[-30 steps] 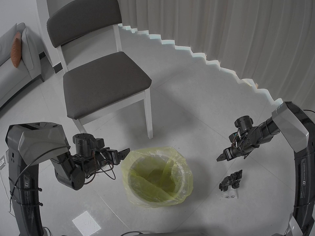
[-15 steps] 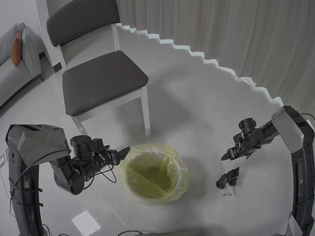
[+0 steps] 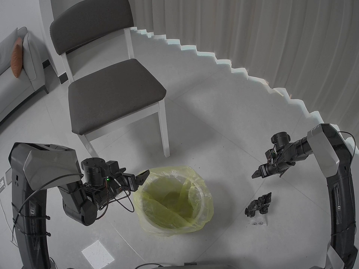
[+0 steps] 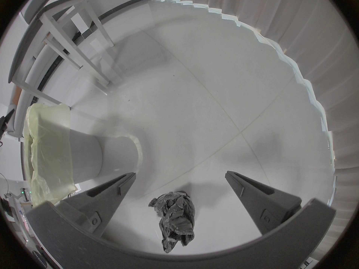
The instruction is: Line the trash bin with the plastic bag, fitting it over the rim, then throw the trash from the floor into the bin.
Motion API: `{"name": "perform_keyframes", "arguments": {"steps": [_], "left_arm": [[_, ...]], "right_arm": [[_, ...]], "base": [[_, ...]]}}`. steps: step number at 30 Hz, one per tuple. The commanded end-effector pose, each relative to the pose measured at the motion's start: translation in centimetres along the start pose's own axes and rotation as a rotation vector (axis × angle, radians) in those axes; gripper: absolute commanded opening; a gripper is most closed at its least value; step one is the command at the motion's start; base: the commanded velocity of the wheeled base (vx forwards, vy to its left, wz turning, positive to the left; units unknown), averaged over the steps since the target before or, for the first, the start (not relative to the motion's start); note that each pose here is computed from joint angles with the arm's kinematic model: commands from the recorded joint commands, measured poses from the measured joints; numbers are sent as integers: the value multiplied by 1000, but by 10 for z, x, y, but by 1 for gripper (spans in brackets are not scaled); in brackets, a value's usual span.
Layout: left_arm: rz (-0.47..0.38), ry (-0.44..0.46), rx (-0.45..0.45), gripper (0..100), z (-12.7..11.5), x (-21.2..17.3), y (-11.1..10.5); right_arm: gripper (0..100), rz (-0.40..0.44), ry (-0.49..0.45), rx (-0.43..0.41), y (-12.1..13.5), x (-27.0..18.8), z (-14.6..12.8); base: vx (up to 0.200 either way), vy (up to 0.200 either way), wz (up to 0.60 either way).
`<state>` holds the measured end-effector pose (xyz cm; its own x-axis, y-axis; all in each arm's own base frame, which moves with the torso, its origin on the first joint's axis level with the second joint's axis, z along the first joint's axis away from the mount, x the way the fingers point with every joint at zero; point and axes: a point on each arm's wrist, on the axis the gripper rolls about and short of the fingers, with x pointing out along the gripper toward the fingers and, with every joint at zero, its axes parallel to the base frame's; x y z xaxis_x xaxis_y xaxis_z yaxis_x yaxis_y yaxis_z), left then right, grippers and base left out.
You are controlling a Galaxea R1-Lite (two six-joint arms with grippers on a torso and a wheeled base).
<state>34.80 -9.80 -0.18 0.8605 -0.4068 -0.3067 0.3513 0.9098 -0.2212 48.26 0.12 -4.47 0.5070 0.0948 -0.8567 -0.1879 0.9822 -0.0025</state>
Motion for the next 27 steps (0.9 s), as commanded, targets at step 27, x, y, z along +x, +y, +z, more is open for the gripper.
{"name": "perform_keyframes", "arguments": {"steps": [27], "left_arm": [[-34, -40, 16, 100, -21, 0, -2]], "right_arm": [[100, -23, 169, 36, -22, 62, -27]], "base": [[-44, 0, 0]]}}
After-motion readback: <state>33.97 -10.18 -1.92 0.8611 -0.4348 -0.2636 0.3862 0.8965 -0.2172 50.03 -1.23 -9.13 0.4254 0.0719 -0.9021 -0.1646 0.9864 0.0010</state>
